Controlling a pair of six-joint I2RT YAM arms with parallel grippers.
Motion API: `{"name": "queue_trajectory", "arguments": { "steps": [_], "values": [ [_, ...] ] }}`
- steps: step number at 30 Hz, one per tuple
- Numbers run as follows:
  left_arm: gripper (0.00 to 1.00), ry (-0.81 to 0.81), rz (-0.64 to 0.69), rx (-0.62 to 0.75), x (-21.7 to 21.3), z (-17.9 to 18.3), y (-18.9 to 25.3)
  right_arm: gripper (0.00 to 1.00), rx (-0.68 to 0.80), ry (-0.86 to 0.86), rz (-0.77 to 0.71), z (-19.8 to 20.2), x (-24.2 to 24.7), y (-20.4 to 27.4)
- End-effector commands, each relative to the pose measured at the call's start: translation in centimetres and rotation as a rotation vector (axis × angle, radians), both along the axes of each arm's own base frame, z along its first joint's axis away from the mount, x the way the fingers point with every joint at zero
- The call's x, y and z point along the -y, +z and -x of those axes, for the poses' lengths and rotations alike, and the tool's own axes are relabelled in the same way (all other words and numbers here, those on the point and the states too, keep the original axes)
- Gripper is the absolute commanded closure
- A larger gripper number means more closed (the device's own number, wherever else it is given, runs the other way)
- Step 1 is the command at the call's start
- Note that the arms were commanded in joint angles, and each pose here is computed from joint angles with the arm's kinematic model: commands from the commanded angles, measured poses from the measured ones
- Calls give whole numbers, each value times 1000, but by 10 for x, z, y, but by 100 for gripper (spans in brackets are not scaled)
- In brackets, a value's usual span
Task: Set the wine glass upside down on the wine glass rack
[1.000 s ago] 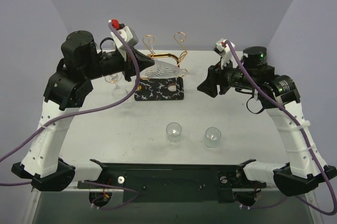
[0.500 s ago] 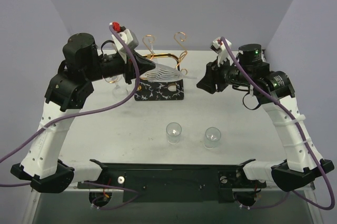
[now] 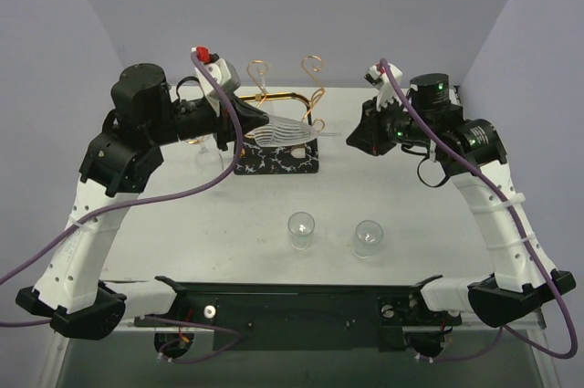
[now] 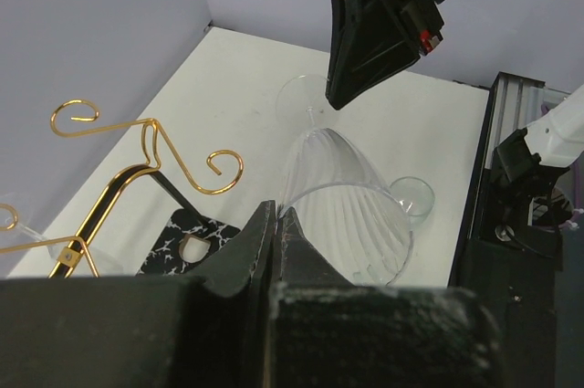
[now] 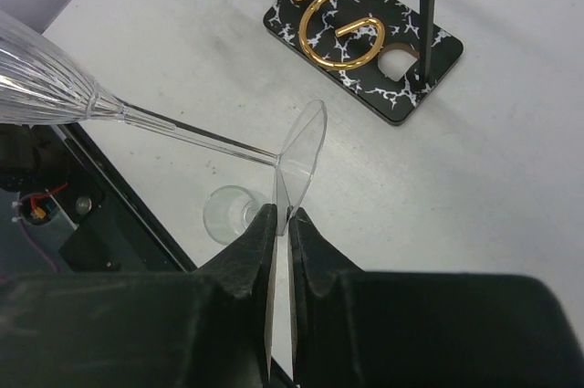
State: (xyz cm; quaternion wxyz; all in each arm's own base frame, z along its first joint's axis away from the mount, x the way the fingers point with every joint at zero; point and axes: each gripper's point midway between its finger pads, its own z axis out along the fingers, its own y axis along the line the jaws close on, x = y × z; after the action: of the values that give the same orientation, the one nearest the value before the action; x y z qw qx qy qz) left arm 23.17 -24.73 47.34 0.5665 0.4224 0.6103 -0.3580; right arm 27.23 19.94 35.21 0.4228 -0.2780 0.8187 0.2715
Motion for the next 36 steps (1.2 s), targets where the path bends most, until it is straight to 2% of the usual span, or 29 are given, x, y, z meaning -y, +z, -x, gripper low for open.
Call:
{"name": "queue_trajectory", "arguments": {
  "steps": [1,6,11,14,17,18,20,23,24,27,36],
  "values": [
    [100,-50,-7,34,4,4,-5,100,78,-43,-15,-7,6,23],
    [91,-53,-37,29,6,-1,-20,100,67,-81,-29,-9,12,25],
    [74,-55,-57,35,6,-2,-27,100,76,-105,-31,-9,21,27],
    [68,-47,-64,34,5,-4,-31,100,85,-122,-39,-8,29,31],
    [56,-49,-69,28,6,-6,-35,100,96,-145,-42,-7,38,35],
    [48,-49,-69,32,6,-5,-33,100,101,-148,-41,-5,39,36],
    [39,-39,-72,37,5,-7,-33,100,105,-166,-36,-5,45,36],
    [30,-32,-80,46,3,-8,-34,100,120,-198,-18,-6,54,38],
    [20,-33,-85,46,3,-7,-35,100,128,-218,-10,-7,58,40],
    [15,-13,-100,52,-1,-7,-36,100,169,-274,43,-11,73,43],
    [14,136,-88,74,-20,-19,-24,100,261,-415,157,-23,108,61]
  ]
}}
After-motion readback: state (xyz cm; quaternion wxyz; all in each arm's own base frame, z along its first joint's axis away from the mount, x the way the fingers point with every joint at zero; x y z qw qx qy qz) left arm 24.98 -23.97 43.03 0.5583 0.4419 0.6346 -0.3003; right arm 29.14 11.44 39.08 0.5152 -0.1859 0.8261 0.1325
